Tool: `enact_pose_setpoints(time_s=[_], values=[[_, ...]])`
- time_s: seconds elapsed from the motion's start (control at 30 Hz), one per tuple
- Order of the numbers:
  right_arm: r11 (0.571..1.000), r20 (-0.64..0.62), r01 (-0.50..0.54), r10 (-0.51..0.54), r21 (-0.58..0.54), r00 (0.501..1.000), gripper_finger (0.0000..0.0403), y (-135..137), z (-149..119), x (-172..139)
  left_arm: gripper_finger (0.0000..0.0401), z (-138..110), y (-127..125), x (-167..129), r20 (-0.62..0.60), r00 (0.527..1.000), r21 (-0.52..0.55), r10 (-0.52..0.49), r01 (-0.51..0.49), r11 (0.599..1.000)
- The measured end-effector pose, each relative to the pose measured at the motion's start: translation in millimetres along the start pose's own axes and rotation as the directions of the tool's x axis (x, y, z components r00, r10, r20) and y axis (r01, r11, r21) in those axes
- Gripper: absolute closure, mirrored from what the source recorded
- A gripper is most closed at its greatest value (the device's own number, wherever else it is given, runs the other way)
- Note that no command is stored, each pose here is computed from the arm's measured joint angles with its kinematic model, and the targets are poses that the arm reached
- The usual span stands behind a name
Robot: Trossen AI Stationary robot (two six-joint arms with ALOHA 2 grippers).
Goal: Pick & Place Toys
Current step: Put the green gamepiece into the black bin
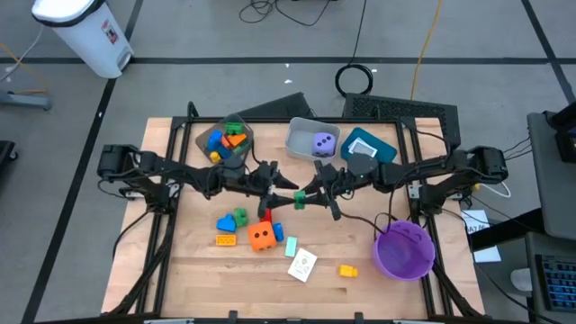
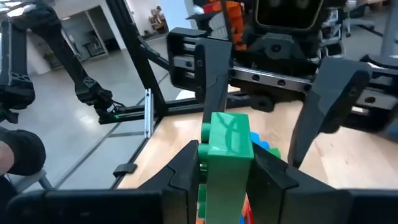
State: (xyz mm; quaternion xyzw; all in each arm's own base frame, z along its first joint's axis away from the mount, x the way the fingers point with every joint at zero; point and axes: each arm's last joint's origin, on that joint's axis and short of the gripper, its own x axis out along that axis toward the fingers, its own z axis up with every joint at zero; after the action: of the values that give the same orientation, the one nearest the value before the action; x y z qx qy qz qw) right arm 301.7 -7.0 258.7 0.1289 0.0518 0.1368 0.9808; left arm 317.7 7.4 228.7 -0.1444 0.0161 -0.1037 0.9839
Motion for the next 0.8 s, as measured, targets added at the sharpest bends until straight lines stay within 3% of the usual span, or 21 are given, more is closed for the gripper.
enact_pose_setpoints(time_s=[0.23,0.33,0.5,0.8], values=[[1.000,0.029,0.006,-0.005,-0.028,1.000,0.0317,-2,3,-1,0.0164,1,-3,1,0.008,1.000,0.006,-0.012,0.012,1.000],[0.998,0.069,0.060,-0.058,-0.036,0.996,0.0317,-5,8,-1,0.0164,-3,-5,3,-0.012,1.000,0.033,-0.006,0.006,0.999],[0.998,0.059,0.048,-0.046,-0.034,0.997,0.0317,-7,7,-2,0.0164,-3,-11,3,-0.001,1.000,0.086,-0.029,0.029,0.996],[0.999,0.091,0.038,-0.036,-0.025,0.995,0.0317,-7,11,-3,0.0174,-3,-8,3,0.005,0.999,0.071,0.050,-0.050,0.996]])
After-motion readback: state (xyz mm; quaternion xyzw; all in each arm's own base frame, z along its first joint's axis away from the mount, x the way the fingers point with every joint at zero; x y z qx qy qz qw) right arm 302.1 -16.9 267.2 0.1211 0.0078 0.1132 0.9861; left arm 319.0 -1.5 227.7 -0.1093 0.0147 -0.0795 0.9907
